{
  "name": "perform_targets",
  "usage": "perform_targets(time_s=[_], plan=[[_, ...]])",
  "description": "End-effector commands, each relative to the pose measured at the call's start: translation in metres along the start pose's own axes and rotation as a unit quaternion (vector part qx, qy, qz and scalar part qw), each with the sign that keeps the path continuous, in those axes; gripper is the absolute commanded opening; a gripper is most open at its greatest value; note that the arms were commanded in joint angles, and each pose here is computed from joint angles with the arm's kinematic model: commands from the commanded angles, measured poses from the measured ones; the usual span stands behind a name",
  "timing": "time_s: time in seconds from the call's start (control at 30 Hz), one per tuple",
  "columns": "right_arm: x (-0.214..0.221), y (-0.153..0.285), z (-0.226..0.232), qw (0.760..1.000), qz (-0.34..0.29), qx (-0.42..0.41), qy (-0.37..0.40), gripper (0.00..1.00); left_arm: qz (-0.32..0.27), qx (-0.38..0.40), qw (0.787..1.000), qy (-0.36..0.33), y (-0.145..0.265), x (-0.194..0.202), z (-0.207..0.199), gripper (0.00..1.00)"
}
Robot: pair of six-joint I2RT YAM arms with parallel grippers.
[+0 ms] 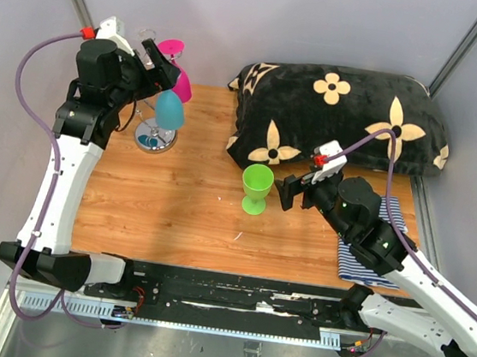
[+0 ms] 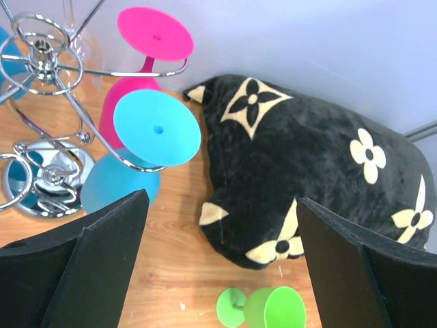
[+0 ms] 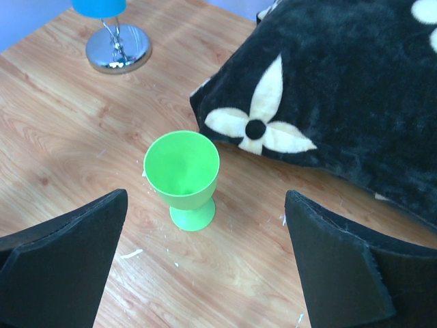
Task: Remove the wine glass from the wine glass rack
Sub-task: Place the wine glass at the center of the board, then pick up the wine glass from the wine rack.
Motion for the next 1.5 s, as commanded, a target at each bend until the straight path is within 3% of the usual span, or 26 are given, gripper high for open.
perform_targets(time_s=[0.0,0.23,0.5,1.1,1.47], plan=[[0.003,0.002,-0.001,1.000,0.016,0.010,-0.010,0.98,-0.014,-0.009,1.000,-0.009,0.001,-0.014,0.004,0.93],[-0.001,0.014,-0.012,0.999,-0.024,0.036,-0.027,0.98,0.012,-0.024,0.999,-0.024,-0.018,-0.015,0.015,0.91],[0.002,0.023,-0.013,0.999,-0.016,0.027,-0.027,0.98,0.027,-0.058,0.998,-0.020,-0.037,-0.007,0.032,0.82],[0.004,0.022,-0.011,1.000,0.000,0.019,-0.018,0.98,0.043,-0.054,0.998,0.005,-0.052,0.011,0.041,0.67],[0.006,0.024,-0.012,1.000,0.005,0.021,-0.019,0.98,0.033,-0.054,0.998,0.008,-0.054,0.014,0.043,0.52]])
Point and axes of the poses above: each gripper's point midway between its finger pads, its own y axis back along the fingers, its own z axis along the line the jaws close on, x = y × z, the point moved 6 cm from there along y, back along the fingers, and after that the axes turned 13 degrees about -y, right-handed, at the moved point
